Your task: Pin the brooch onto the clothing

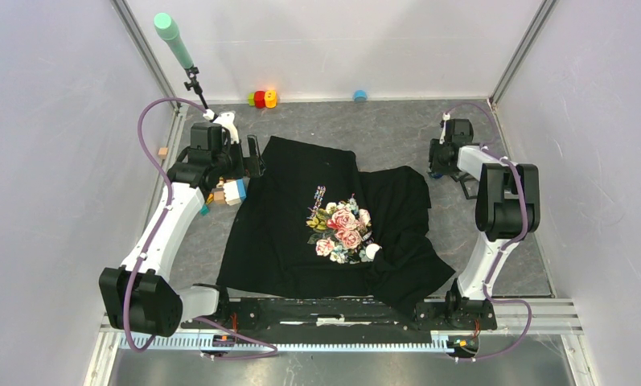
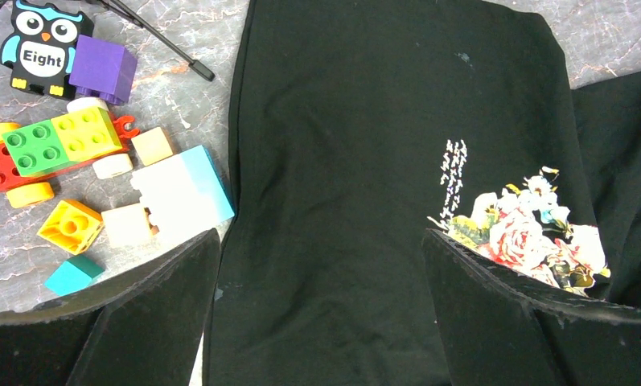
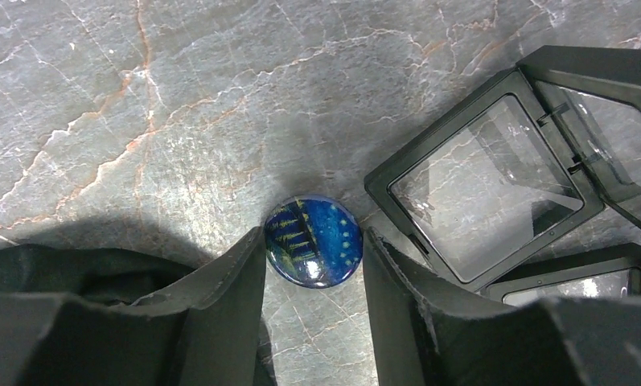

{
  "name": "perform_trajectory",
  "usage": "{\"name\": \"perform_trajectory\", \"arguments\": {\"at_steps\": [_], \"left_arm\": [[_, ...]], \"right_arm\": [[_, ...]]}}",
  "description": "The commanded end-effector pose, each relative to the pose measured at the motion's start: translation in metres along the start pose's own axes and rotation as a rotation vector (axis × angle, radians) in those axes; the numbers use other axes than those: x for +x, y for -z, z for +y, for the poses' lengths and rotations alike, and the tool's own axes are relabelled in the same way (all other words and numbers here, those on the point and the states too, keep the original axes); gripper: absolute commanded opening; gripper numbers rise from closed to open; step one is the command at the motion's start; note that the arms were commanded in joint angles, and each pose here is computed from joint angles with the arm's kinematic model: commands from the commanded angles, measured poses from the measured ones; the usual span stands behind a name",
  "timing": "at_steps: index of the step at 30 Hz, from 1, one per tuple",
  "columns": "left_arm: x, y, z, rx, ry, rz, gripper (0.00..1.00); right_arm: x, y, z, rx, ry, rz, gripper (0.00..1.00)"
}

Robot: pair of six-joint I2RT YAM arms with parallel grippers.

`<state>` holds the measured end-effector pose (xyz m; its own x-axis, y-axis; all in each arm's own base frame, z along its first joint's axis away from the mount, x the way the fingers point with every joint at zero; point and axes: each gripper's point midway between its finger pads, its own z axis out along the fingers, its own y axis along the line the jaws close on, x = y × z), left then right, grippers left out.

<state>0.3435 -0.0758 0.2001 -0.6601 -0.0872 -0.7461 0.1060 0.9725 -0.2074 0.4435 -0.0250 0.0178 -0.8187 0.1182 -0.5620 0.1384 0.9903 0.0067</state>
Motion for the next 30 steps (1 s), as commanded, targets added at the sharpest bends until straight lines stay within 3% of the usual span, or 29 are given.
{"name": "perform_trajectory", "arguments": {"at_steps": [1,20,30], "left_arm": [[-0.007,0.006,-0.003,0.021,-0.008,-0.037,1.0],[-0.008,0.01,-0.005,0.032,-0.006,-0.05,1.0],[-0.008,0.01,-0.007,0.038,0.0,-0.051,1.0]], "right_arm": [[0.034,-0.009,-0.003,-0.016,-0.034,0.098,0.48],[0.017,0.012,0.009,-0.1,-0.159,-0.033,0.02],[0.007,0.028,0.013,-0.169,-0.237,-0.13,0.0]]}}
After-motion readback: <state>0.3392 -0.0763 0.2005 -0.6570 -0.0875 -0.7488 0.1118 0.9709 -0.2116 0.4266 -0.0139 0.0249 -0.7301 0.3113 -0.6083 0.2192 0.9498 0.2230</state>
